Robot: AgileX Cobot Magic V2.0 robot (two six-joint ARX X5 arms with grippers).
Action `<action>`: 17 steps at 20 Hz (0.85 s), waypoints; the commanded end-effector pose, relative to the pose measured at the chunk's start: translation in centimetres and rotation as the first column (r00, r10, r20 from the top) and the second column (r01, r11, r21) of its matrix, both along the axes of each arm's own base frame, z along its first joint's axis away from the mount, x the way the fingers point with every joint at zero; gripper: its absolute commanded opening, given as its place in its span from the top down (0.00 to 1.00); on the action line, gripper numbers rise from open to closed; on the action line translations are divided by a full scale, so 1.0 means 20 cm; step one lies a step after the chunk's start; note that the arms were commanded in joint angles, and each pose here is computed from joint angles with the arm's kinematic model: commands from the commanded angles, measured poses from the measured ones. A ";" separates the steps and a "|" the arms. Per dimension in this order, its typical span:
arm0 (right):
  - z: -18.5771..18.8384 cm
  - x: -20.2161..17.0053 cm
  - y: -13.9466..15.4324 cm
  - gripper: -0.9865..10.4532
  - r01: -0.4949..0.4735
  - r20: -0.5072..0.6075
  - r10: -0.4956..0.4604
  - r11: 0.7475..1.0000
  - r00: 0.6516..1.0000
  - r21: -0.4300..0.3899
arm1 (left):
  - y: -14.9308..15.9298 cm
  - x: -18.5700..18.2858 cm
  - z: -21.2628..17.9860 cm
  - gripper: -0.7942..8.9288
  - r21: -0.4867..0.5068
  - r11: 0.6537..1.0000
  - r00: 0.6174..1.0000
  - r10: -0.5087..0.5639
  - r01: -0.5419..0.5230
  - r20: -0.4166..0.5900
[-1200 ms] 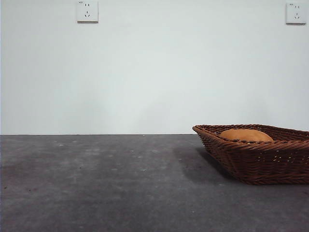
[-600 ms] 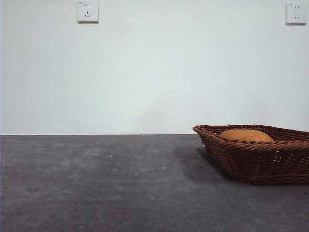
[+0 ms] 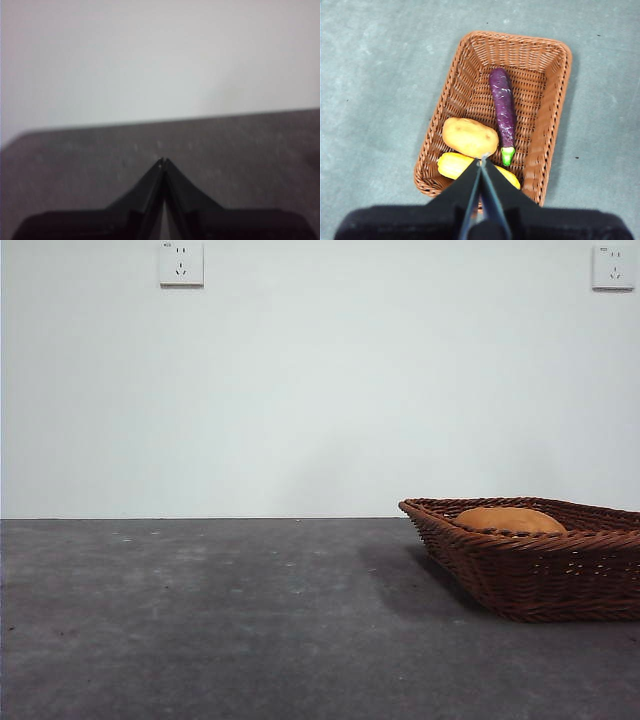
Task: Help me put the vegetables on the table into the basket
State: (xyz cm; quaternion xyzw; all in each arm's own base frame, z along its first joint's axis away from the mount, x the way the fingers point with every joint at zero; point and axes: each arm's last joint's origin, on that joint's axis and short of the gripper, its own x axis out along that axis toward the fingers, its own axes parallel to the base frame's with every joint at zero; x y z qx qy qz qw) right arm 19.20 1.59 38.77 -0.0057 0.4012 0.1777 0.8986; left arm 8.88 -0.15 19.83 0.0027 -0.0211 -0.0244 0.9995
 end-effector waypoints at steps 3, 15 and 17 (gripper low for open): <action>0.00 0.01 0.00 0.91 0.001 0.001 -0.001 1.000 1.000 0.001 | 0.01 0.03 -0.11 0.92 -0.035 0.999 0.998 0.014 -0.016 -0.055; 0.00 0.01 0.00 0.91 0.001 0.000 -0.001 1.000 1.000 0.001 | 0.02 0.04 -0.24 0.92 -0.095 0.994 0.977 0.026 -0.047 -0.211; 0.00 0.01 0.00 0.91 0.001 0.000 -0.001 1.000 1.000 0.001 | 0.02 0.04 -0.24 0.92 -0.095 0.994 0.976 0.026 -0.047 -0.214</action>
